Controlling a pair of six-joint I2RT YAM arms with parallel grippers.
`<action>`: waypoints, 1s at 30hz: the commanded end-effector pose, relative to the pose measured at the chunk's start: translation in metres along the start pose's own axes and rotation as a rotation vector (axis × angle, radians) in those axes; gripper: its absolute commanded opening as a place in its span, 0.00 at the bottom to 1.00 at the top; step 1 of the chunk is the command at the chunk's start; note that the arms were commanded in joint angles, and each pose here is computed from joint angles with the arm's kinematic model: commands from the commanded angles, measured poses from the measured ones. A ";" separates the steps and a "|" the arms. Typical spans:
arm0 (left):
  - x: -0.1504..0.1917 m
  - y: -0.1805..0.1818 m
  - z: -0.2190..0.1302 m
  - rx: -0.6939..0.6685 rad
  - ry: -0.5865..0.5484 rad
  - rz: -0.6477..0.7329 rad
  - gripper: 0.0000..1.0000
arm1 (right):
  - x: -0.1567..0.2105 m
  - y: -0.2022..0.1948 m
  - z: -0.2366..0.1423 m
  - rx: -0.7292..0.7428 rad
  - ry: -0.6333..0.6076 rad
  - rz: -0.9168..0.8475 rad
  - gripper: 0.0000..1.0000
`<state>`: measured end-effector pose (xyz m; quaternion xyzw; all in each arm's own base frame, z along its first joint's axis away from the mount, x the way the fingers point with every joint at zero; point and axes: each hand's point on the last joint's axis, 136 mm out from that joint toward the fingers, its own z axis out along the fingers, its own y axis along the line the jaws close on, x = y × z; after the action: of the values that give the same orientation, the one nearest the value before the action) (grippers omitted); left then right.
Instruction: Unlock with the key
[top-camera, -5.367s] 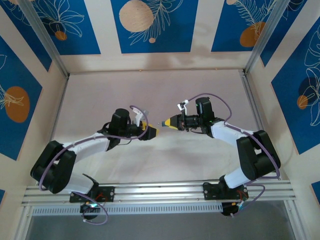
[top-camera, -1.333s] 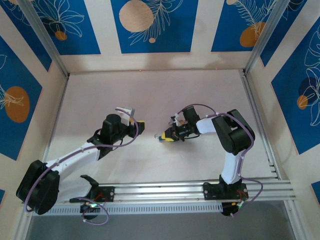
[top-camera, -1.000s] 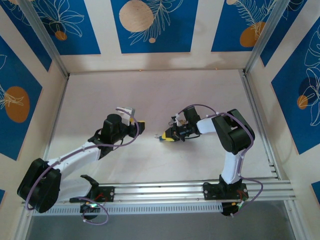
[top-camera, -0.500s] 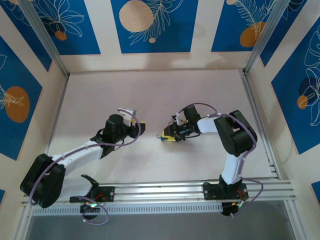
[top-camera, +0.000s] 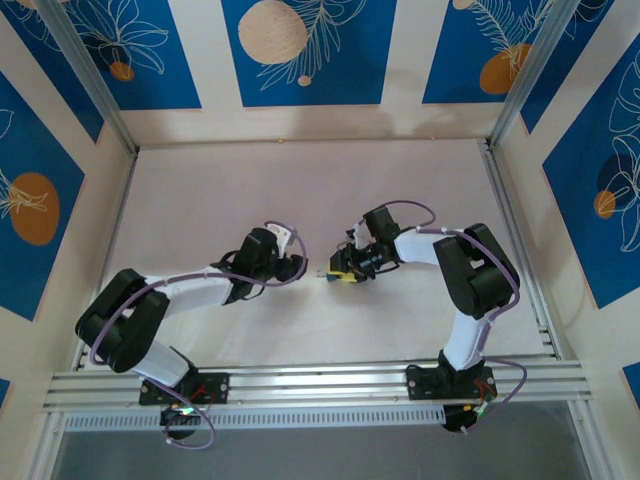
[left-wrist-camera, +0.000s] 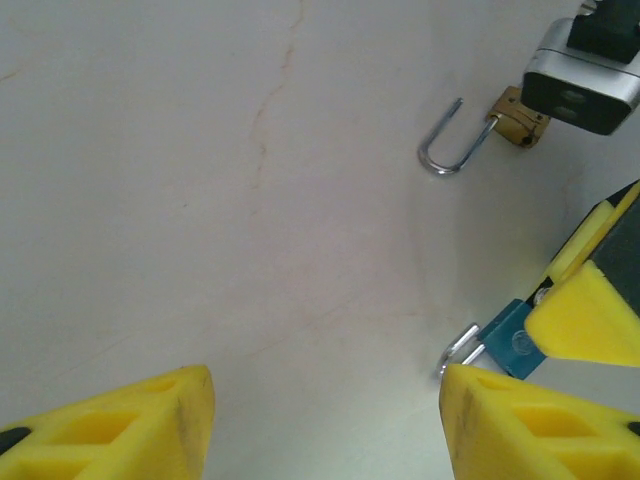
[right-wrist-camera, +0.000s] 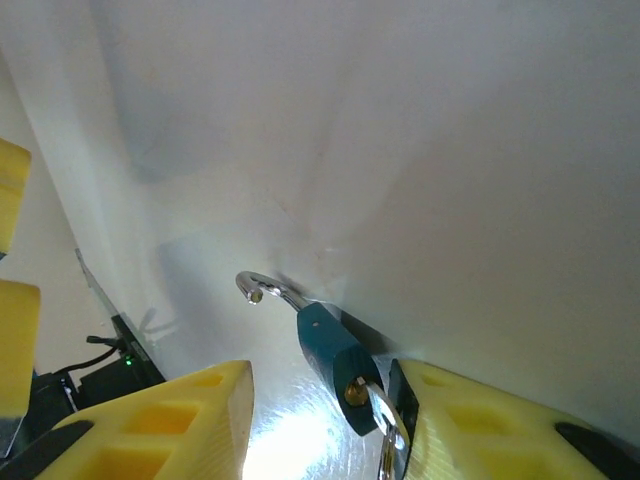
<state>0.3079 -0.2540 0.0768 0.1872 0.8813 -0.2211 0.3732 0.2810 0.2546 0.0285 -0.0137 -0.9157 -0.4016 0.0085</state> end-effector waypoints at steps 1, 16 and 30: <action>-0.008 -0.001 0.001 -0.012 -0.013 -0.010 0.61 | 0.004 -0.018 -0.010 0.117 -0.016 0.017 0.43; -0.035 0.013 -0.034 -0.136 -0.087 0.089 0.65 | 0.013 -0.014 -0.042 0.160 -0.078 -0.014 0.44; -0.139 0.086 -0.179 -0.820 -0.368 0.194 1.00 | -0.039 0.117 -0.200 0.246 -0.833 -0.561 0.99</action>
<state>0.3386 -0.1536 0.2399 0.1045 0.8147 0.0245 0.5698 0.3079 0.1983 0.2082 0.0571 -0.8849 -0.3001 -0.3515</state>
